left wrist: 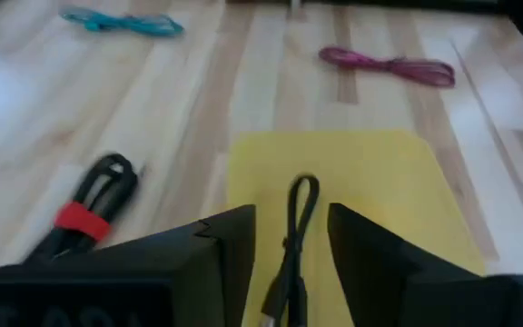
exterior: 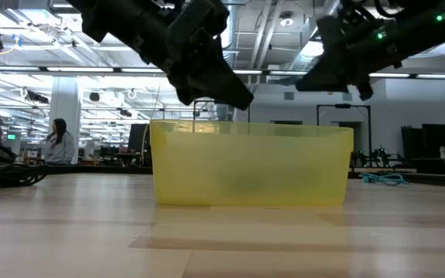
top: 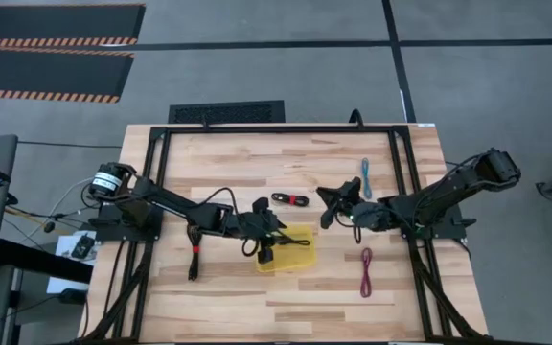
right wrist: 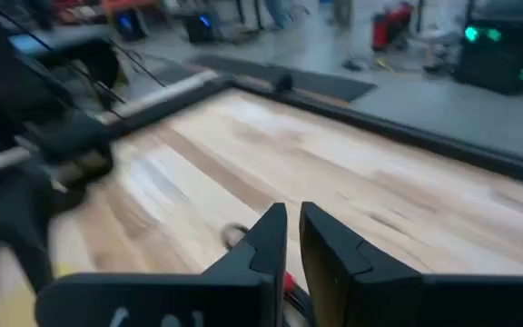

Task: Pick and place USB-C Cables
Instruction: Put the blue charger cable into the yellow bin

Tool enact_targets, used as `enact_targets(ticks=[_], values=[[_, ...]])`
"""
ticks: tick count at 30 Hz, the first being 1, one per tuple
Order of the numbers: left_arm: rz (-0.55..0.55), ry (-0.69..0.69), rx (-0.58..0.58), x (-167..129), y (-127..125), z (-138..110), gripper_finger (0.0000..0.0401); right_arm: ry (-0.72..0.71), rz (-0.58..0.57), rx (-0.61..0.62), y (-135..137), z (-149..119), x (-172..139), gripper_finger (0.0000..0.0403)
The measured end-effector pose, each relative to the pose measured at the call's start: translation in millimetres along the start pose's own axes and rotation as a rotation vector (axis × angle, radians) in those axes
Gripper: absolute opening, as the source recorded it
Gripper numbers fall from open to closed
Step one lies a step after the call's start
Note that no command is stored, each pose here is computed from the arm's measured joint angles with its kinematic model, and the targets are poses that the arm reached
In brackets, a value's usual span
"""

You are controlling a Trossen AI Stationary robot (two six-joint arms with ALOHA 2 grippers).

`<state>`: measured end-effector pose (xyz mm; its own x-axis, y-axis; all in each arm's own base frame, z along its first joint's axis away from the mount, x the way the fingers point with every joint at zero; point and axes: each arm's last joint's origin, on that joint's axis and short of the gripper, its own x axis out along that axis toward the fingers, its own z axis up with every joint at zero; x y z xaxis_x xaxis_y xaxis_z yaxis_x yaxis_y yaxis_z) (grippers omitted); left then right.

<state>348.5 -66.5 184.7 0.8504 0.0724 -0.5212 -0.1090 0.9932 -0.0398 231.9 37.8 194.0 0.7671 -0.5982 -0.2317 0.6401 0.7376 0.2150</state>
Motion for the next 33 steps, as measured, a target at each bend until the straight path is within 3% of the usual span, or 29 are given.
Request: enact_targets(ticks=[8, 14, 18, 23, 26, 33], values=[[0.252, -0.110, 0.080, -39, 14, 29, 0.0151, 0.245, -0.282, -0.059, -31, 8, -5, 0.0067], [0.328, -0.312, 0.119, -72, 32, 47, 0.0151, 0.300, -0.393, -0.087, -44, 8, -4, 0.0119], [0.337, -0.458, 0.102, -81, 50, 40, 0.0151, 0.354, -0.453, -0.130, -48, -2, -2, 0.0173], [0.373, -0.571, 0.079, -84, 63, 27, 0.0151, 0.426, -0.614, -0.136, -65, -11, -10, 0.0235], [0.382, -0.567, 0.066, -83, 68, 24, 0.0151, 0.447, -0.695, -0.107, -74, -12, -15, 0.0252], [0.354, -0.478, 0.057, -63, 71, 5, 0.0151, 0.475, -0.703, -0.043, -74, -14, -10, 0.0255]])
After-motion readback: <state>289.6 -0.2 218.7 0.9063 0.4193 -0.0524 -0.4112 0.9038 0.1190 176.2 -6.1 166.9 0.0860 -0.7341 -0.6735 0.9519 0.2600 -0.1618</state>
